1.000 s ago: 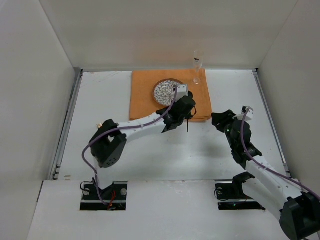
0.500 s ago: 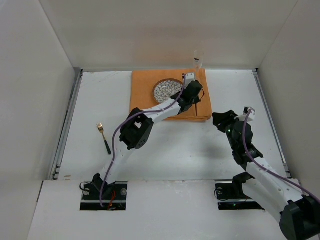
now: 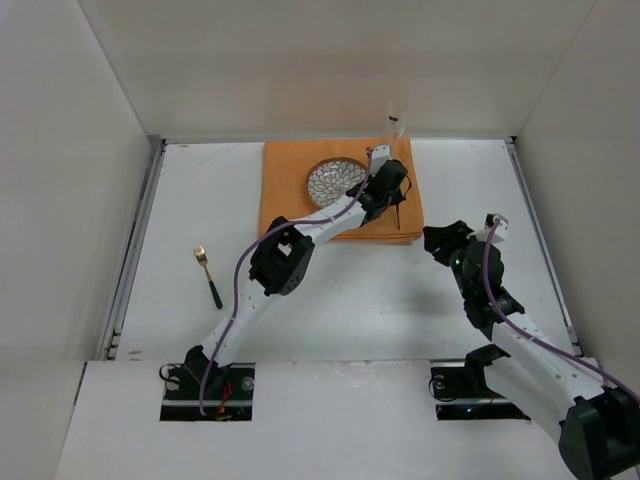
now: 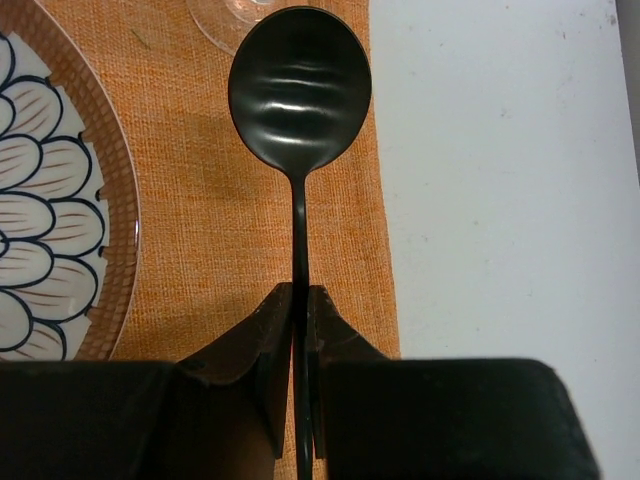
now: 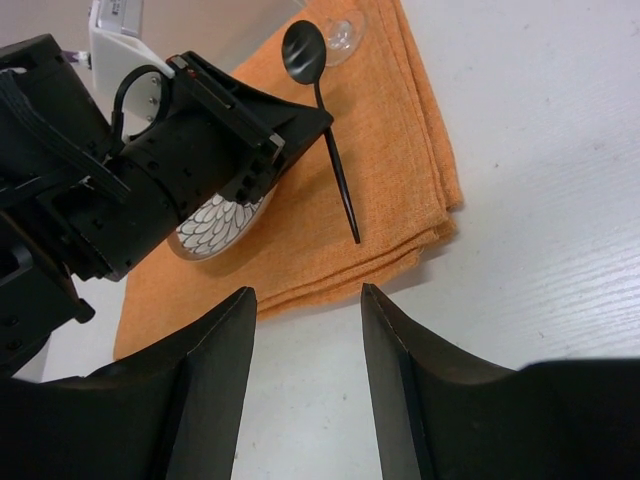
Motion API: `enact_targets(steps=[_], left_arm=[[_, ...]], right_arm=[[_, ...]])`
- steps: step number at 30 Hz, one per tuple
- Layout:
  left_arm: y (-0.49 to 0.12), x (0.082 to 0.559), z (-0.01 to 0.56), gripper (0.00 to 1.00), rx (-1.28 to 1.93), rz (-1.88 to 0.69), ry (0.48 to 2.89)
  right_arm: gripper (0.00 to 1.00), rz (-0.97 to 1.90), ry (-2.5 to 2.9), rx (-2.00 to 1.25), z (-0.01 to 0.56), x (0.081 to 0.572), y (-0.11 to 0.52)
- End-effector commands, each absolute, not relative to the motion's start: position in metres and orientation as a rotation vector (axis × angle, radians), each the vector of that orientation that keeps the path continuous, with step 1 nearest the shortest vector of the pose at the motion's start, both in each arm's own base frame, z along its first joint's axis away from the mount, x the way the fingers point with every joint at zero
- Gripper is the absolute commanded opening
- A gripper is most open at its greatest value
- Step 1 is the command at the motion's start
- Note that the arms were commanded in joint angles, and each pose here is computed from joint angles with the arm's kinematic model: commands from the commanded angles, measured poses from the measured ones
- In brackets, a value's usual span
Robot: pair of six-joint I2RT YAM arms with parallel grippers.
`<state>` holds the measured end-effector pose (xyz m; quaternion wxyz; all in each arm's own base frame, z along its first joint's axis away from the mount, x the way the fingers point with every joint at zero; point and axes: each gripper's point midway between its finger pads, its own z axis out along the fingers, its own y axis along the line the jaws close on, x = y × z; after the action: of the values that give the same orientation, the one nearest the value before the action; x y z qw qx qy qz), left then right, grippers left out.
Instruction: Set the dinner table for one person
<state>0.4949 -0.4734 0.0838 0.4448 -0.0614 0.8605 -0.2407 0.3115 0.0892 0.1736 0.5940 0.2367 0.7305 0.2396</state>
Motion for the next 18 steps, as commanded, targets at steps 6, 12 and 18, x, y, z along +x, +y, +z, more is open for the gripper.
enact_targets(steps=[6, 12, 18], left_arm=[[-0.479, 0.504, 0.092, 0.0, -0.144, -0.652, 2.133], [-0.479, 0.507, 0.078, 0.01, -0.147, -0.657, 2.154], [-0.479, 0.506, 0.073, 0.09, -0.157, -0.651, 2.159]], right_arm=[[0.52, 0.605, 1.638, 0.536, 0.189, 0.314, 0.094], [0.52, 0.604, 1.647, 0.534, 0.187, 0.316, 0.096], [0.52, 0.613, 1.651, 0.527, 0.187, 0.316, 0.098]])
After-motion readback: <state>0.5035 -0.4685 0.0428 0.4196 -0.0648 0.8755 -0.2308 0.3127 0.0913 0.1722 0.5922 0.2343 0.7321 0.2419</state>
